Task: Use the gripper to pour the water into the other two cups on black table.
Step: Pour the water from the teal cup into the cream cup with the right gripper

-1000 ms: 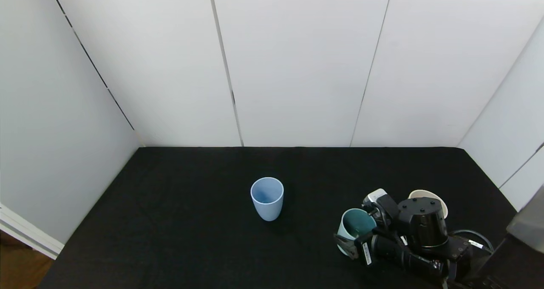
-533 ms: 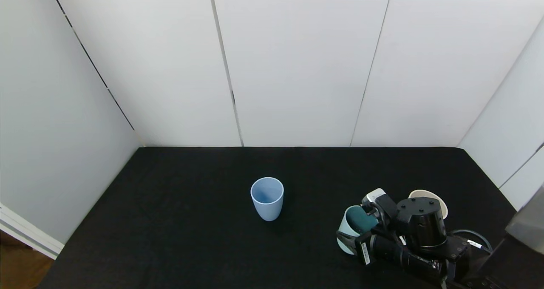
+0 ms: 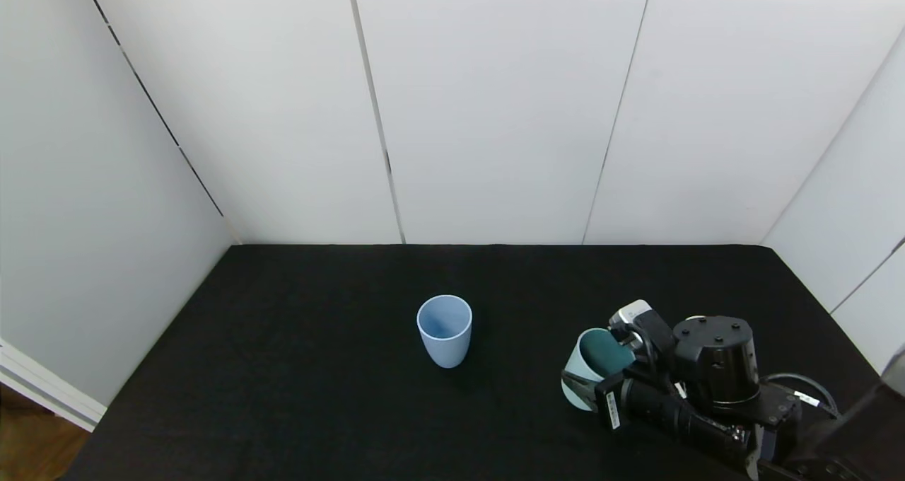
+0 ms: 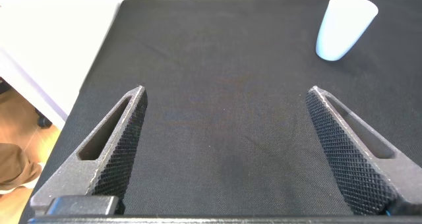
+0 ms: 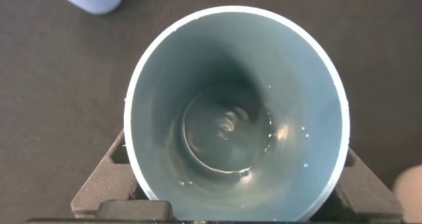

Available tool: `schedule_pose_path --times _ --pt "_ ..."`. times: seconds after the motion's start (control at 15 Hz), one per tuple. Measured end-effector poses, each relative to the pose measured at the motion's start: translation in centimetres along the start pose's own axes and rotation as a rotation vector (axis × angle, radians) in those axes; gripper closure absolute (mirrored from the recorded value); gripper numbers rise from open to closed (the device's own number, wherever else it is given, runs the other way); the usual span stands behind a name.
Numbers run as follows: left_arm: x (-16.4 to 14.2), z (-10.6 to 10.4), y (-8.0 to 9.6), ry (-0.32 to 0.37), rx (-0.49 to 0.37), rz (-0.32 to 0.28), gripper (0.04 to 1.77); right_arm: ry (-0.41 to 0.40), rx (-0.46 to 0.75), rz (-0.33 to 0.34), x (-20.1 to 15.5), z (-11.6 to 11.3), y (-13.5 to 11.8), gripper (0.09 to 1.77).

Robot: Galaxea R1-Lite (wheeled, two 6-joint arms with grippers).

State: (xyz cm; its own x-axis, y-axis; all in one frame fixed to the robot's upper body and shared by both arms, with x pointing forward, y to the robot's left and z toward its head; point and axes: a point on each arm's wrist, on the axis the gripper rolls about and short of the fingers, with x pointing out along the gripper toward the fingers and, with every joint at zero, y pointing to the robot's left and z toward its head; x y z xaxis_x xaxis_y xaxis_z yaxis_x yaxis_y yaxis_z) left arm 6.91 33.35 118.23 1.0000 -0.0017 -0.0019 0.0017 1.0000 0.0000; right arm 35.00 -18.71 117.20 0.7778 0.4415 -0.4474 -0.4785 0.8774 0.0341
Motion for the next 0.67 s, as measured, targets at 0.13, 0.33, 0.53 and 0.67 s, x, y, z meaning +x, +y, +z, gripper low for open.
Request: schedule_pose_path --times 0.13,0.33,0.53,0.67 --pt "0.0 0.0 0.0 0.0 0.0 0.0 0.09 0.008 -0.002 -0.008 -0.9 1.0 -0.1 0.64" --pt "0.0 0.0 0.0 0.0 0.0 0.0 0.09 0.004 -0.002 -0.037 -2.4 3.4 -0.9 0.65" --pt "0.0 0.0 0.0 0.0 0.0 0.0 0.09 -0.023 -0.039 -0.086 -4.4 5.7 -2.4 0.65" --pt "0.0 0.0 0.0 0.0 0.0 0.0 0.09 -0.035 -0.061 -0.134 -5.8 7.2 -3.7 0.65"
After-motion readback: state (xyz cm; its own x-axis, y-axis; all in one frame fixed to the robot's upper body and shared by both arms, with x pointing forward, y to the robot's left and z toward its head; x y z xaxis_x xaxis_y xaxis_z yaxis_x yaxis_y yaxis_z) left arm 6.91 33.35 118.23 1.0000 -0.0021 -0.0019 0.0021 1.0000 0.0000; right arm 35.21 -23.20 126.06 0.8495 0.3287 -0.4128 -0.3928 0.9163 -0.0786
